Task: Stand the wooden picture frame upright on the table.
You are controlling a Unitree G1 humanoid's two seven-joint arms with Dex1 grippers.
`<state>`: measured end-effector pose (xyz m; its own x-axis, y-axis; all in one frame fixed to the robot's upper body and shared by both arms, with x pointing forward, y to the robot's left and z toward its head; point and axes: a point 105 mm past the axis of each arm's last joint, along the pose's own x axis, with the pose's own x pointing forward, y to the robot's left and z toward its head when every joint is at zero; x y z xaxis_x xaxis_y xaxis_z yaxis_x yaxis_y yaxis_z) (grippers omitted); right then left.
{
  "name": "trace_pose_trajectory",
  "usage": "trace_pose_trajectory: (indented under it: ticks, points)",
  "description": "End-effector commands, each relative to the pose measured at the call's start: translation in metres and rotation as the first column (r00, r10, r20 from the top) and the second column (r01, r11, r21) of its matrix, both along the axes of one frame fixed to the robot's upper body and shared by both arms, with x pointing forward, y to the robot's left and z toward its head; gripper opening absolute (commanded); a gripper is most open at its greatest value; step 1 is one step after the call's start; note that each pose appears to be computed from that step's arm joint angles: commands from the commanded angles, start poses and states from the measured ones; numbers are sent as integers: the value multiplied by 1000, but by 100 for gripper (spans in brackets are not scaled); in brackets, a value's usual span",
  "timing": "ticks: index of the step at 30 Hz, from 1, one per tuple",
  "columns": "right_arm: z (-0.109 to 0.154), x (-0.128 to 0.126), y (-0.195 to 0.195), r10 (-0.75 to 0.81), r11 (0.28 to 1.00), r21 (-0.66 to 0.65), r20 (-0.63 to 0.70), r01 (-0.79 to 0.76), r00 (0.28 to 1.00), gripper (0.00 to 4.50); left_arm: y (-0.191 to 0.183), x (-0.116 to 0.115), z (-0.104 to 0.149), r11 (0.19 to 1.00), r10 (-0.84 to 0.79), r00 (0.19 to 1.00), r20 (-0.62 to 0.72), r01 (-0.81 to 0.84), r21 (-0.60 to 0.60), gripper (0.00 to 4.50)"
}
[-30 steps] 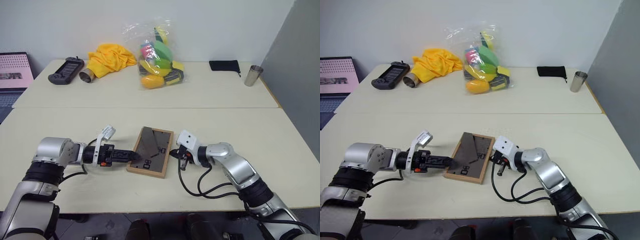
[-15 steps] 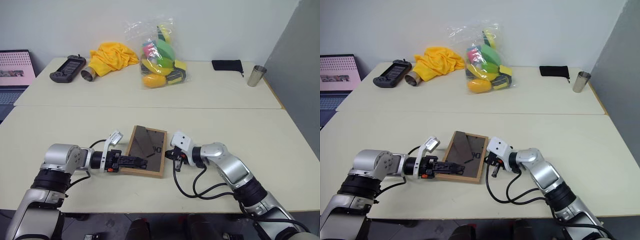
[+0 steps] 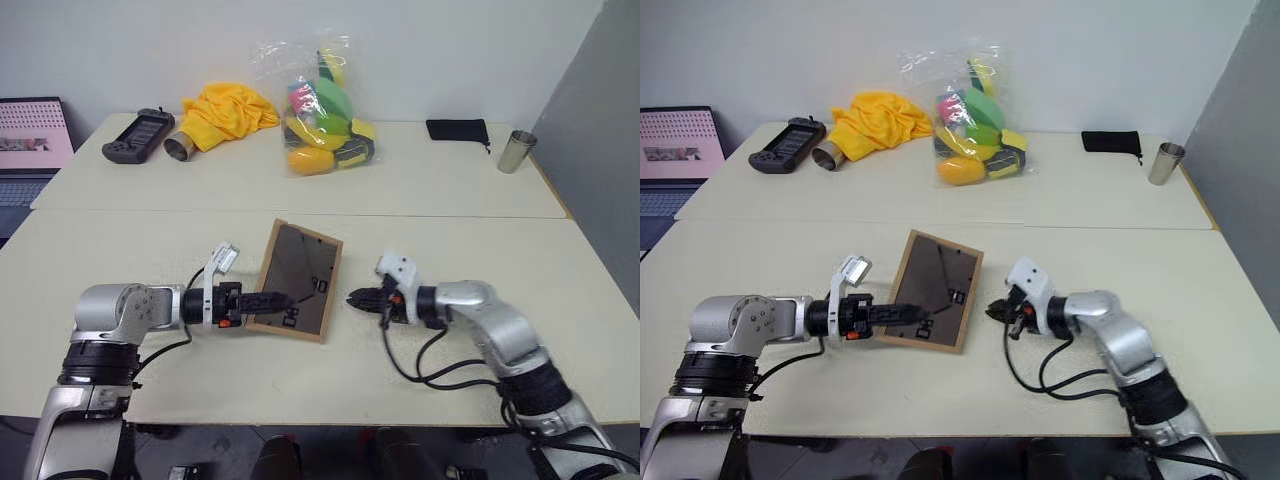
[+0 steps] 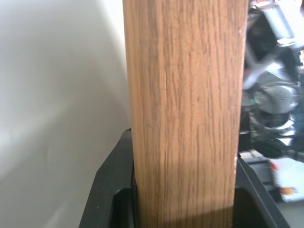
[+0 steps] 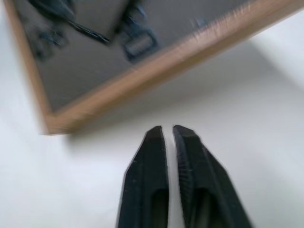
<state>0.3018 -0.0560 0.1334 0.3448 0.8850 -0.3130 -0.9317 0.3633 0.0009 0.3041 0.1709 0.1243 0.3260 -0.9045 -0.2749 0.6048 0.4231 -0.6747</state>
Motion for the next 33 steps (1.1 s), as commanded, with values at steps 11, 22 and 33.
trace_pose_trajectory:
  ticks: [11,22,33]
  points:
    - [55,24,56,11,979,205,18,-14,1000,350,-19,4,39,997,12,989,149,0,-79,127]
    - [81,-14,85,263,911,325,22,-255,965,449,-22,4,45,995,22,987,156,-6,-98,127]
    - [68,-32,39,316,921,267,-93,-282,944,449,-11,-3,48,989,28,996,87,-15,-145,127]
